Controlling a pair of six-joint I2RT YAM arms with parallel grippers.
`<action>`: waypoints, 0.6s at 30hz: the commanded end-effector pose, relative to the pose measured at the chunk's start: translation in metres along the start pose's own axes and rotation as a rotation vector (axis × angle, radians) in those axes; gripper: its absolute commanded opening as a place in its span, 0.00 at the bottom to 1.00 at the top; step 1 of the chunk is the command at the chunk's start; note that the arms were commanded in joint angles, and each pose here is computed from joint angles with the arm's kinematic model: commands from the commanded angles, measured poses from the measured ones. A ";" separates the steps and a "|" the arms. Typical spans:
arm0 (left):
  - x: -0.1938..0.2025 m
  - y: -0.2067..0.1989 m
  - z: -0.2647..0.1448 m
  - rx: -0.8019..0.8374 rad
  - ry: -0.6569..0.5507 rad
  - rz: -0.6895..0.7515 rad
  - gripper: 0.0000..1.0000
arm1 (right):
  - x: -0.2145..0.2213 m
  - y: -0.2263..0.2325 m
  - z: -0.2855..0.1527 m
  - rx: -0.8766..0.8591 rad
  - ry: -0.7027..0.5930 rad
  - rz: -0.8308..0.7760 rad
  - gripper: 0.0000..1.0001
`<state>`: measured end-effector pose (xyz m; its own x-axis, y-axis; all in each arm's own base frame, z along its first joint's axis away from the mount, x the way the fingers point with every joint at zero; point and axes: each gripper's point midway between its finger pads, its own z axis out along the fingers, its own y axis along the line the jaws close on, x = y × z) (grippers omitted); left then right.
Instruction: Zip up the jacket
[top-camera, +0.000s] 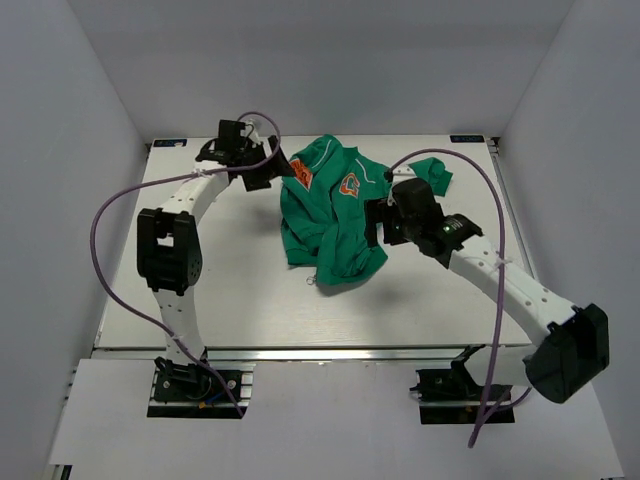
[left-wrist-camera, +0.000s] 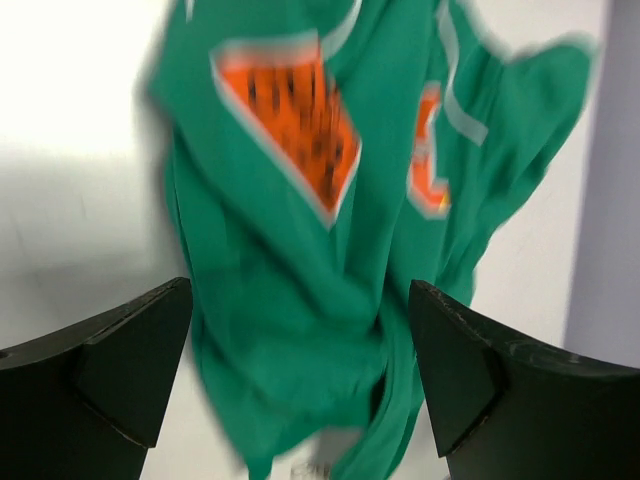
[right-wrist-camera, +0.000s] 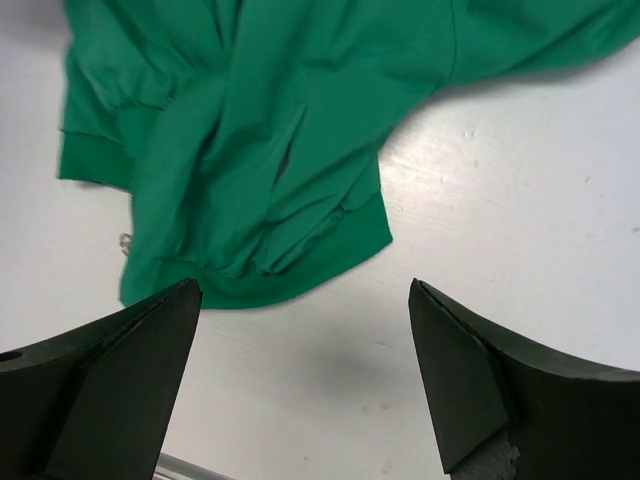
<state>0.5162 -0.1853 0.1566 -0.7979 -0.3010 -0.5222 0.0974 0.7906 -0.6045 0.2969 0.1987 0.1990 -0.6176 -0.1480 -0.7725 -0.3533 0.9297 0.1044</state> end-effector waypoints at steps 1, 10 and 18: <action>0.065 -0.016 -0.009 -0.091 0.105 0.110 0.98 | 0.022 0.008 0.025 -0.049 0.081 0.053 0.89; 0.132 -0.007 0.025 -0.103 0.291 0.098 0.98 | 0.072 -0.010 0.085 0.004 0.203 0.103 0.89; 0.146 -0.010 0.040 -0.089 0.331 0.116 0.02 | 0.100 -0.025 0.127 0.011 0.264 0.097 0.84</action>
<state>0.4109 -0.2489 0.0348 -0.9565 -0.0411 -0.2888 0.1052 0.8747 -0.4731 0.3189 0.1949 0.0393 -0.8389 -0.1439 -0.5249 -0.2510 0.9580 0.1386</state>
